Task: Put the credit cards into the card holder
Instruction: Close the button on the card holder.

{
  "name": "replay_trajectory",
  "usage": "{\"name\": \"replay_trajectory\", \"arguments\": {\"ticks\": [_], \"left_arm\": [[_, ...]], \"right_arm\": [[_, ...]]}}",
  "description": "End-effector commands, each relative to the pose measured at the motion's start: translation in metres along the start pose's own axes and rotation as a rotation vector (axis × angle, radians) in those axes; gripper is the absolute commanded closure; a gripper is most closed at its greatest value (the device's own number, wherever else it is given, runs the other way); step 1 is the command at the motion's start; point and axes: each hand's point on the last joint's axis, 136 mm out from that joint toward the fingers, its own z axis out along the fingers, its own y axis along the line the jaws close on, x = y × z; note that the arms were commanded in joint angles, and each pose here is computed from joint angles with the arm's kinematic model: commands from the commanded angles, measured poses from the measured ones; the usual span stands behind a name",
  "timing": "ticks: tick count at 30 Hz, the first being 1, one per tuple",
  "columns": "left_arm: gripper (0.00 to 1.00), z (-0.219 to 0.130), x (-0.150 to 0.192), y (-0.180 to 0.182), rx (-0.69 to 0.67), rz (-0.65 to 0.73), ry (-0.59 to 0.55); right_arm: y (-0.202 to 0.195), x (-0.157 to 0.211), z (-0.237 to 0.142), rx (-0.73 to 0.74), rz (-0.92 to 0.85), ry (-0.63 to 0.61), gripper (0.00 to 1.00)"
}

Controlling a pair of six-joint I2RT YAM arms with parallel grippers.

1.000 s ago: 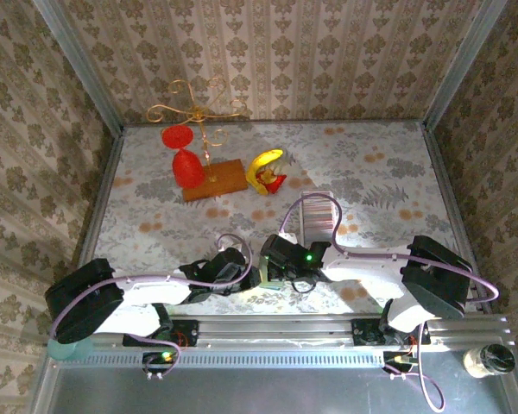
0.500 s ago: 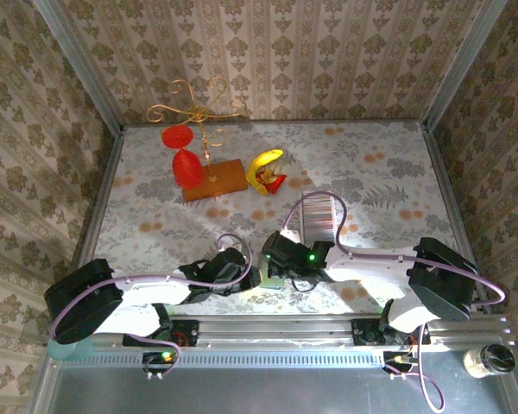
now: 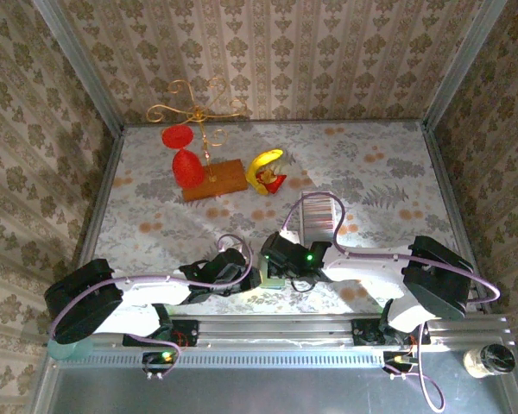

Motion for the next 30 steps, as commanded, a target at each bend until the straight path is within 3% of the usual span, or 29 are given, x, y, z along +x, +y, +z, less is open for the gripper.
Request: {"name": "replay_trajectory", "arguments": {"ticks": [1, 20, 30], "left_arm": [[0.81, -0.001, 0.007, 0.005, -0.019, 0.009, 0.024], [0.82, -0.001, 0.007, 0.007, -0.025, 0.005, 0.019], [0.82, -0.001, 0.006, 0.008, -0.039, 0.008, 0.017]], "right_arm": [[0.004, -0.004, 0.003, -0.004, 0.028, -0.007, 1.0], [-0.012, 0.017, 0.018, 0.046, 0.038, 0.058, 1.0], [-0.056, 0.041, 0.031, 0.149, 0.086, 0.084, 1.0]]}}
